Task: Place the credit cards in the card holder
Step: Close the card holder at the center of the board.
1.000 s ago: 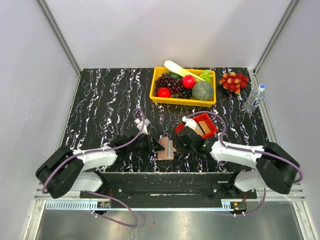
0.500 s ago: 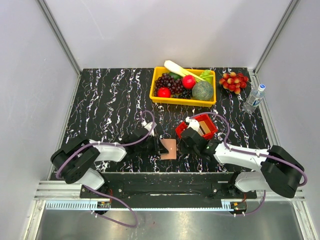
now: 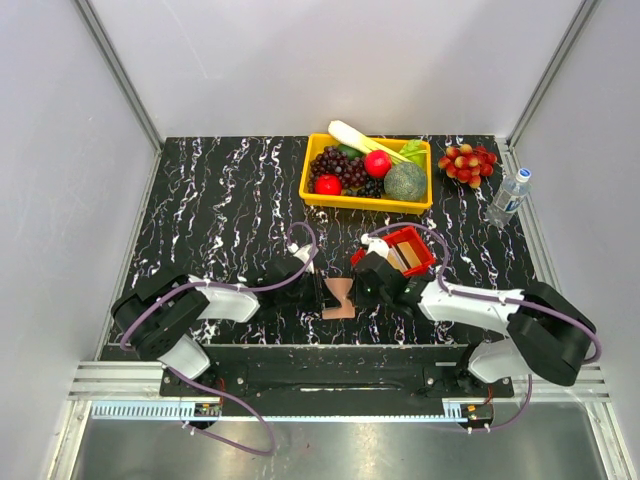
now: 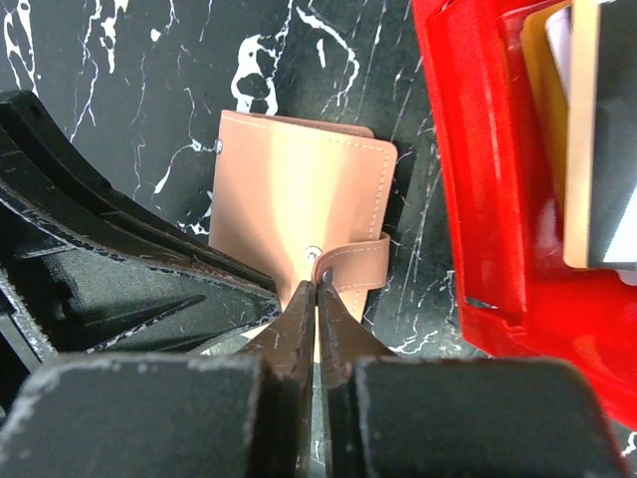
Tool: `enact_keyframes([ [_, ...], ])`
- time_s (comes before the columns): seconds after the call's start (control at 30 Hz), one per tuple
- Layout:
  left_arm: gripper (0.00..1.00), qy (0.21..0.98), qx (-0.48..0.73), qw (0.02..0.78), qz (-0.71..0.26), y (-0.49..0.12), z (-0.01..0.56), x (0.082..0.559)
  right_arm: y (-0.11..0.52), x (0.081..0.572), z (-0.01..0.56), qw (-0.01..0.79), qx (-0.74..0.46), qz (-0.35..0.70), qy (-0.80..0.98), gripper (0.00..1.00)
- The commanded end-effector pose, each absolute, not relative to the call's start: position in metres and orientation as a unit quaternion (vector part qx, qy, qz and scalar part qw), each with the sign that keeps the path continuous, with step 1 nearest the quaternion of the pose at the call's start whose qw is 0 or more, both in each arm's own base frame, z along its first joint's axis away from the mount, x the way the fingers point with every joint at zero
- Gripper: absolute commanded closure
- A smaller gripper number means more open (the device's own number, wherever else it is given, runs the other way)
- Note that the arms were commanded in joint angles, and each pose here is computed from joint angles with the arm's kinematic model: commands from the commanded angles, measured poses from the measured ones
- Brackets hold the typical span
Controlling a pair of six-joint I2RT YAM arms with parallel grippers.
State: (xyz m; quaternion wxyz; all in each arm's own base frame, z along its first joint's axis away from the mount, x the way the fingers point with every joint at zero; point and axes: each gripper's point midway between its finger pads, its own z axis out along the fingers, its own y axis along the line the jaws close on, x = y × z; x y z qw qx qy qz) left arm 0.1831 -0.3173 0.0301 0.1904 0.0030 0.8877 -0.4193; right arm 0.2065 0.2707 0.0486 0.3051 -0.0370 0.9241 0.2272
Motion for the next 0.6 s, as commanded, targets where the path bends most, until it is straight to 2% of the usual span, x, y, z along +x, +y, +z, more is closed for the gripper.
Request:
enact_keyframes([
  [0.0, 0.86, 0.889, -0.006, 0.209, -0.407, -0.316, 0.025, 0.189, 0.289, 0.212, 0.056, 0.299, -0.050, 0.253, 0.919, 0.93],
  [0.13, 0.87, 0.888, -0.006, 0.210, -0.410, -0.316, 0.026, 0.189, 0.286, 0.216, 0.052, 0.292, -0.041, 0.251, 0.922, 0.88],
  [0.2, 0.87, 0.888, -0.006, 0.211, -0.410, -0.315, 0.027, 0.189, 0.284, 0.218, 0.051, 0.289, -0.036, 0.251, 0.923, 0.82],
  [0.57, 0.89, 0.884, -0.008, 0.210, -0.417, -0.316, 0.027, 0.187, 0.276, 0.223, 0.060, 0.307, -0.012, 0.255, 0.917, 0.80],
])
